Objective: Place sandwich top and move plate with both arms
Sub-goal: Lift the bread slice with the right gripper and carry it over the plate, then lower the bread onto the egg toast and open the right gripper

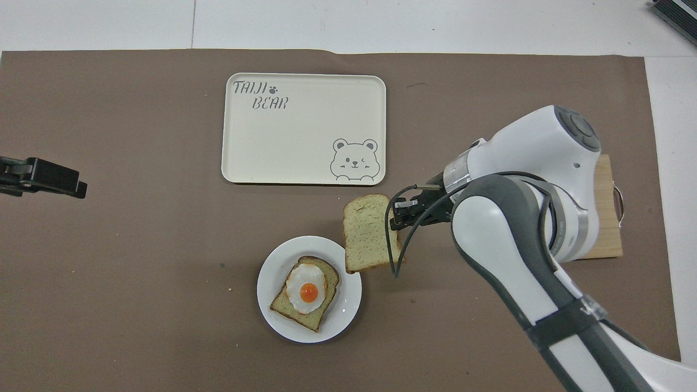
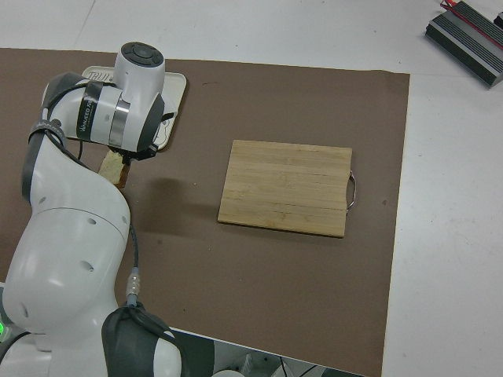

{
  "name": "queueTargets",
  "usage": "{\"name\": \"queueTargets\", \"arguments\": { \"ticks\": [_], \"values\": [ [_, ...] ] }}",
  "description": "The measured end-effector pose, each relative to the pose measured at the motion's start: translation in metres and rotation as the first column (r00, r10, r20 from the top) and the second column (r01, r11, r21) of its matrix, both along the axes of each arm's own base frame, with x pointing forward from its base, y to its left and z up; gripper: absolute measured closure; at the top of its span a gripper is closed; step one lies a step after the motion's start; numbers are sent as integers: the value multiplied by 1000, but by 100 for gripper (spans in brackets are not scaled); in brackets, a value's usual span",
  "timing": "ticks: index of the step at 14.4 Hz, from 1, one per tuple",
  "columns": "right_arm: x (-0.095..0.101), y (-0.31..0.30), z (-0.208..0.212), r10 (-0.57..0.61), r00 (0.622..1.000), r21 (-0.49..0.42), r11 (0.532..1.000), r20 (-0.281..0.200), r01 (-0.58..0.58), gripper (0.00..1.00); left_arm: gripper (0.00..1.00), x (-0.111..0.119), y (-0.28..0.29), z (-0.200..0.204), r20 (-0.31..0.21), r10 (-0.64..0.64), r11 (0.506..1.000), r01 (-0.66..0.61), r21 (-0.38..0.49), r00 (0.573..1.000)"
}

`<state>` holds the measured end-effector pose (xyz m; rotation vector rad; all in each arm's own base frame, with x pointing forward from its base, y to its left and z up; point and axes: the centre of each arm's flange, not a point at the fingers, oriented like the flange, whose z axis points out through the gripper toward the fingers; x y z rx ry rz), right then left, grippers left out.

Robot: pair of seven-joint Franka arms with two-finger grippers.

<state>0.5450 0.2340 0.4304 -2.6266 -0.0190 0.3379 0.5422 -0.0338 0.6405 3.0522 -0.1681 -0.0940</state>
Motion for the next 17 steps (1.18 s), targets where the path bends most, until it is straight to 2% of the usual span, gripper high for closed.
{"name": "queueTargets", "arguments": {
  "ticks": [7, 11, 17],
  "values": [
    [-47, 85, -13, -46, 999, -21, 999, 29, 46, 96, 0, 0, 0, 0, 0, 0, 1000, 0, 0, 1000],
    [-69, 106, -30, -33, 999, -31, 999, 9, 34, 96, 0, 0, 0, 0, 0, 0, 1000, 0, 0, 1000],
    [-100, 133, -72, -18, 999, -59, 998, 44, 21, 96, 0, 0, 0, 0, 0, 0, 1000, 0, 0, 1000]
  ]
}}
